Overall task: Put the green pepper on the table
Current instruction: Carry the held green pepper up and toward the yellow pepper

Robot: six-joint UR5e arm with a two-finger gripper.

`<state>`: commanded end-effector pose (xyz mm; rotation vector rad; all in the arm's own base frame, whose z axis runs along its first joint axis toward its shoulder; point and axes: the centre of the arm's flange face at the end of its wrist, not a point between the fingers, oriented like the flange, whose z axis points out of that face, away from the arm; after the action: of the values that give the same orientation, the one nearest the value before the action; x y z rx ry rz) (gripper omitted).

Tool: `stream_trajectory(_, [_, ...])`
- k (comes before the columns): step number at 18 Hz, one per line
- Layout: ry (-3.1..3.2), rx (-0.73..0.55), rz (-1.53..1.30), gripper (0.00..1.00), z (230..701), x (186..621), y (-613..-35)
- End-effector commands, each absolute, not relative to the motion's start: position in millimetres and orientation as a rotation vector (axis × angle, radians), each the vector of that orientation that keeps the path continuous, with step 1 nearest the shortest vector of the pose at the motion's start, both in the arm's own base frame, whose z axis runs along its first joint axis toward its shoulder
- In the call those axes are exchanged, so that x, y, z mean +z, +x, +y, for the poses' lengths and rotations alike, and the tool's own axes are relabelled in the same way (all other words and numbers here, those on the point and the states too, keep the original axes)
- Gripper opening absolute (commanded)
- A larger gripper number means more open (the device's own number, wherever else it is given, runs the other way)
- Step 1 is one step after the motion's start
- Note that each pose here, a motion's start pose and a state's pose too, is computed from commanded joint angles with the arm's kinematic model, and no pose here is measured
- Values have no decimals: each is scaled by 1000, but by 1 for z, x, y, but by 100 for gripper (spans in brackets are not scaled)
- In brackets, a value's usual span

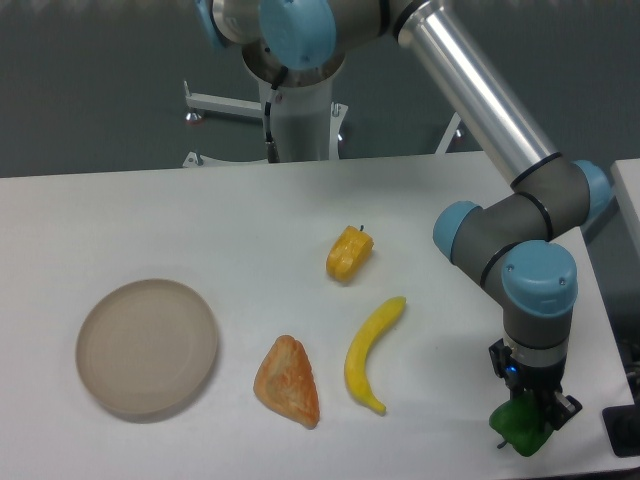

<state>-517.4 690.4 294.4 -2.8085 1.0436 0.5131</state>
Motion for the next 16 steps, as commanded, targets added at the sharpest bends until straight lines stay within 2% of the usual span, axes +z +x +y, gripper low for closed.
stream_trajectory(6, [-2807,430,1048,44,671,298,-499])
stream_trajectory(16, [-2819,256,962,44,580,326,-471])
